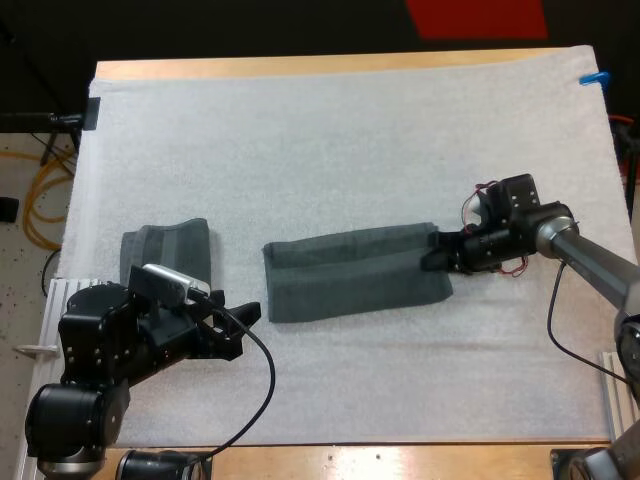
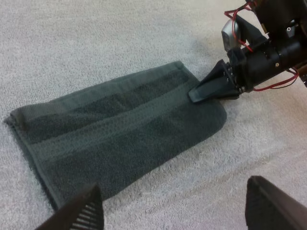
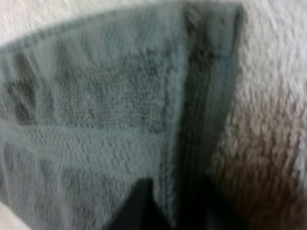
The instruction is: Pick towel from pile fold and stack
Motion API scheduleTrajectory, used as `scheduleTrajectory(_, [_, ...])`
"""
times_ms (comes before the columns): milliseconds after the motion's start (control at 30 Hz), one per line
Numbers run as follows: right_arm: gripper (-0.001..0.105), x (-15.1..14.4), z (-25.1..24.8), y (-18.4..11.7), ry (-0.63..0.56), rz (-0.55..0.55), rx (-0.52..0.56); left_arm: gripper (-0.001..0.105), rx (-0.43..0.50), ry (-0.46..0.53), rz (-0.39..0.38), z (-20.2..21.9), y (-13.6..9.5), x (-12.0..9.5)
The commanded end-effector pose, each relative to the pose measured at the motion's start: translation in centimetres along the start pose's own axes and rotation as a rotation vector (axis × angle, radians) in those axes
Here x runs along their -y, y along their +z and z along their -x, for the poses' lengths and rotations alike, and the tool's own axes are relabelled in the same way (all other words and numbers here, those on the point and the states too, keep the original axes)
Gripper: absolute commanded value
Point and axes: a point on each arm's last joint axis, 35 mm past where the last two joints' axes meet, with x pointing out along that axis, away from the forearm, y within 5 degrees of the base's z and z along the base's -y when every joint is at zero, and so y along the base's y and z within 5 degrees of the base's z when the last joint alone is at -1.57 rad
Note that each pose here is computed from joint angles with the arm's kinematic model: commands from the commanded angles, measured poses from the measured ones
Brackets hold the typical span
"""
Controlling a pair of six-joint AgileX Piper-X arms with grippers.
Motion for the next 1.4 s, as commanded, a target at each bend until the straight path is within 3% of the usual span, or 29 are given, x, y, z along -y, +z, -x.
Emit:
scheduleTrajectory(0, [0.0,-0.3,0.2,-0.1,-0.003,0.018,-0.003,0.061,0.0,-0.015,0.007,0.2,0.0,0.2])
scheduleTrajectory(133, [0.0,-0.9,1.2,-0.2,-0.084,0.052,-0.003,0.061,0.0,-0.015,0.007,0.2,0.0,0.2])
scheduleTrajectory(333, [0.0,-2.4,4.4,-0.9,-0.383,0.164,-0.032,0.061,0.0,-0.015,0.007,0.2,0.0,0.2])
scheduleTrajectory(500, [0.0,-3.6,7.8,-1.7,-0.751,0.24,-0.07,0.061,0.0,-0.015,0.007,0.2,0.0,0.2])
scheduleTrajectory(600, [0.0,-4.3,9.3,-1.8,-0.868,0.281,-0.071,0.061,0.0,-0.015,0.007,0.2,0.0,0.2])
scheduleTrajectory(767, [0.0,-5.8,10.3,-1.0,-0.859,0.28,-0.012,0.061,0.0,-0.015,0.007,0.2,0.0,0.2])
scheduleTrajectory(1100, [0.0,-11.0,5.7,-0.5,-0.551,0.262,0.046,0.061,-0.004,-0.027,0.007,0.2,0.0,0.2])
scheduleTrajectory(1367, [0.0,-12.6,0.0,-0.4,-0.367,0.19,0.026,0.061,-0.013,-0.055,0.007,0.2,0.0,0.3])
